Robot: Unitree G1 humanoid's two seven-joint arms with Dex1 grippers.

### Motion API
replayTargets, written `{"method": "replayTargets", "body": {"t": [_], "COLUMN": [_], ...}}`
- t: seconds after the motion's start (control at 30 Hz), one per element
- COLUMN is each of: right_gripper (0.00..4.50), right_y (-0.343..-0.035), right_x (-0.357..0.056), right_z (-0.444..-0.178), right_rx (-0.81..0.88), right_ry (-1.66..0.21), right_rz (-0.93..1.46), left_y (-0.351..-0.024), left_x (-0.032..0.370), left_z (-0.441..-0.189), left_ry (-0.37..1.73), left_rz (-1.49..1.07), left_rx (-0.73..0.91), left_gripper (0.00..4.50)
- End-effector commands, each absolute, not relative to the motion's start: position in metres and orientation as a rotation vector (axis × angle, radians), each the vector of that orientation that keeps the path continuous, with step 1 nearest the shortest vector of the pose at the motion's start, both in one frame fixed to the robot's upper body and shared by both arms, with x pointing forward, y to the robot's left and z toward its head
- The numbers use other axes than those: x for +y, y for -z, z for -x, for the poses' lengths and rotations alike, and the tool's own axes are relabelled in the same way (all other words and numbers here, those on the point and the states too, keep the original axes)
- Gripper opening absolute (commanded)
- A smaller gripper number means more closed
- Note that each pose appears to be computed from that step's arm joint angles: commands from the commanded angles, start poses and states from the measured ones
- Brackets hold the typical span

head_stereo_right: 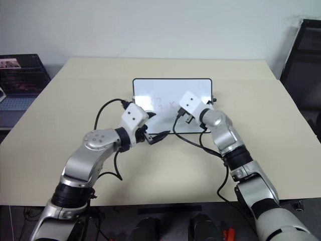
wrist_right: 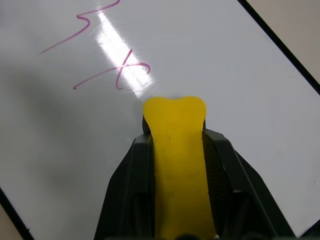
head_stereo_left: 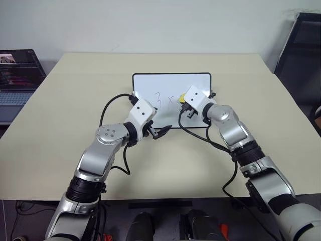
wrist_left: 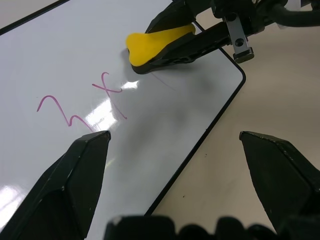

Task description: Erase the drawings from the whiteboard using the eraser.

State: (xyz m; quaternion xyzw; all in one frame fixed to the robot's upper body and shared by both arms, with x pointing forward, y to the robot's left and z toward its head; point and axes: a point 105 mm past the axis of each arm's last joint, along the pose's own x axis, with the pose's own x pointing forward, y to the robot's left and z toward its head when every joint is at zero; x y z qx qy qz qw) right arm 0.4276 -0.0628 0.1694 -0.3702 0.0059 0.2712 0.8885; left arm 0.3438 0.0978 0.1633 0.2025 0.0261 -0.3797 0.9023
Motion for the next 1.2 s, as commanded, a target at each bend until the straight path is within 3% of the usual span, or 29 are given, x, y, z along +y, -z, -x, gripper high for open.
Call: {"method": "replayTargets", "body": {"t": [0.03,0.53,0.67,0.93,1.07,1.2], "right_gripper": [0.98,0.98,0.98,0.98,0.98,0.98], "right_y": [-0.185,-0.123,-0.127,-0.178,-0.177,-0.154], "right_x": [-0.073,-0.078,-0.080,-0.072,-0.076,-0.078], "right_z": [-0.433,-0.403,-0.405,-0.428,-0.431,-0.417], "right_rx": [-0.031,0.186,0.172,-0.033,-0.017,0.078], "right_ry": [-0.483,-0.669,-0.657,-0.511,-0.505,-0.599], "right_rz": [0.758,0.833,0.838,0.812,0.817,0.831], "left_y": [-0.173,-0.168,-0.172,-0.177,-0.177,-0.176], "left_x": [0.093,0.105,0.105,0.100,0.101,0.104], "left_z": [-0.341,-0.349,-0.350,-0.346,-0.345,-0.345], "left_ry": [0.805,0.757,0.755,0.761,0.756,0.743], "left_rz": [-0.426,-0.416,-0.418,-0.410,-0.407,-0.404], "left_rx": [-0.004,0.009,0.003,0.003,0.008,0.015], "left_gripper": [4.50,4.50,4.50,4.50,4.50,4.50]}}
